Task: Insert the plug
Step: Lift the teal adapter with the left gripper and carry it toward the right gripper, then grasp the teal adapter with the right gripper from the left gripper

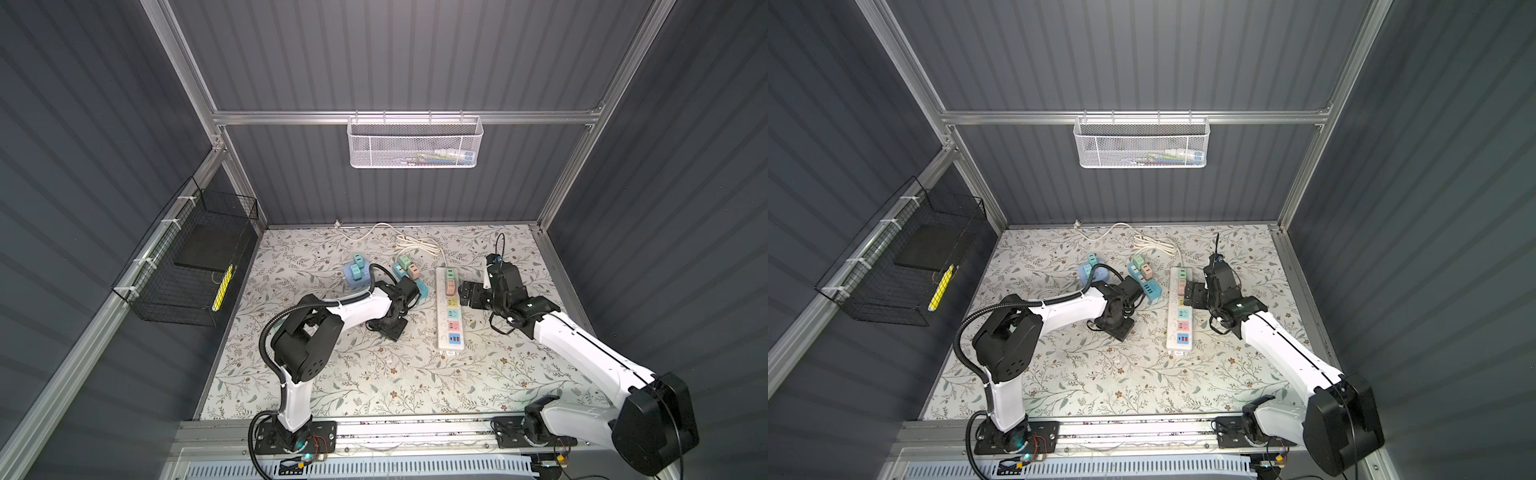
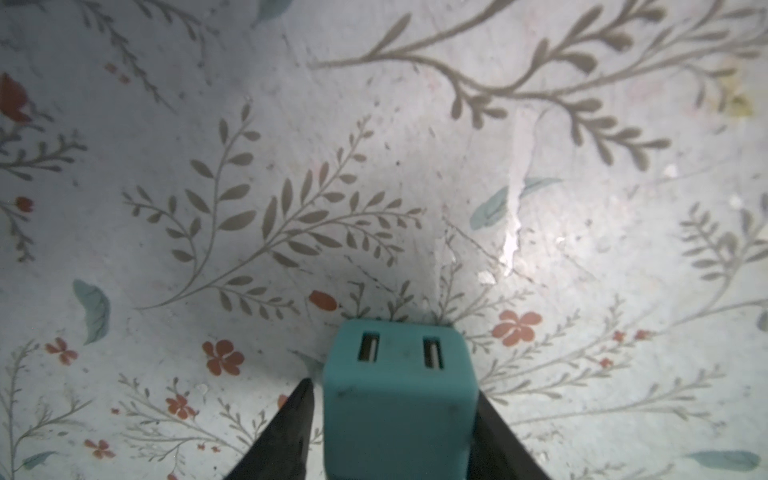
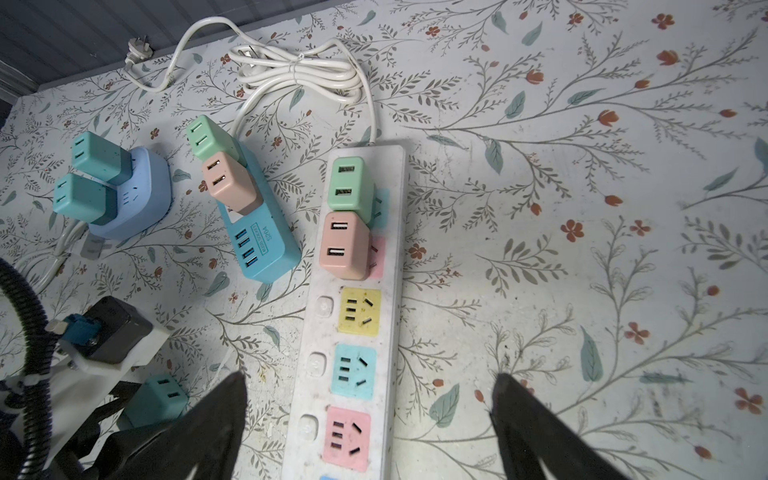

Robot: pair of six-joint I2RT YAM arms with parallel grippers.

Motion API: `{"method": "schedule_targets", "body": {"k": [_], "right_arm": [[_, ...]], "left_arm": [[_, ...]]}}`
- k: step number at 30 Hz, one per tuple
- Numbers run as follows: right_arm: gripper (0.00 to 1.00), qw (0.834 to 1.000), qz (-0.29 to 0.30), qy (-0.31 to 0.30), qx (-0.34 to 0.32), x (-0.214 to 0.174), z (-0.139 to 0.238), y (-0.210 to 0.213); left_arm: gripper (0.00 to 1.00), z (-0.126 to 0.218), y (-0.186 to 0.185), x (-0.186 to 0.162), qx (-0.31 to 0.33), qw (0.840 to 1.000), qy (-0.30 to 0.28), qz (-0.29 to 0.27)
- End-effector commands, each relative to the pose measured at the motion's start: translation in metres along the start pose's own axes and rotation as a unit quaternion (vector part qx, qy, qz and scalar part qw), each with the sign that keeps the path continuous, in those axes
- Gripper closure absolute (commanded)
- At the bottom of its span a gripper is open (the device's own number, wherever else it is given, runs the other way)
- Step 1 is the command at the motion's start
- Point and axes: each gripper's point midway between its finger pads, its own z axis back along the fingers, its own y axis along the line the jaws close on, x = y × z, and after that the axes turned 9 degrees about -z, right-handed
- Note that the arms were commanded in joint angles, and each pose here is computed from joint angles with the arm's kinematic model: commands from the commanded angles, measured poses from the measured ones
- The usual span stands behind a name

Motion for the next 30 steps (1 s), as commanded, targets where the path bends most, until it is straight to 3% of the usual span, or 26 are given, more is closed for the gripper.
{"method": "schedule_targets", "body": {"k": [1, 7, 11, 14, 18, 20, 22, 30], "right_arm": [[0.09, 1.000, -0.003, 0.005, -0.003, 0.000, 0.000, 0.000], [0.09, 1.000, -0.004, 0.005, -0.003, 0.001, 0.003, 0.000], [0.09, 1.000, -0.006, 0.009, 0.009, 0.002, 0.005, 0.005], [0.10, 0.998, -0.007, 0.022, 0.050, 0.000, 0.010, 0.021], [0.13, 0.988, -0.003, 0.055, 0.144, -0.003, 0.021, 0.057], [0.16, 0.979, -0.004, 0.067, 0.192, -0.003, 0.029, 0.075], [0.18, 0.969, -0.006, 0.079, 0.235, -0.003, 0.038, 0.091], [0.40, 0.931, -0.007, 0.121, 0.344, -0.002, 0.053, 0.139]], "left_arm": [[0.49, -0.003, -0.001, -0.005, -0.006, 1.000, -0.004, -0.002], [0.62, 0.020, -0.001, 0.012, -0.008, 0.998, -0.068, -0.012], [0.64, 0.061, 0.000, 0.040, -0.011, 0.982, -0.186, -0.016], [0.65, 0.094, -0.003, 0.058, -0.015, 0.958, -0.286, -0.030], [0.70, 0.144, -0.015, 0.077, -0.032, 0.901, -0.429, -0.062], [0.70, 0.162, -0.018, 0.081, -0.031, 0.878, -0.471, -0.075], [0.68, 0.172, -0.019, 0.084, -0.031, 0.870, -0.484, -0.085], [0.68, 0.175, -0.035, 0.087, -0.062, 0.869, -0.476, -0.121]]}}
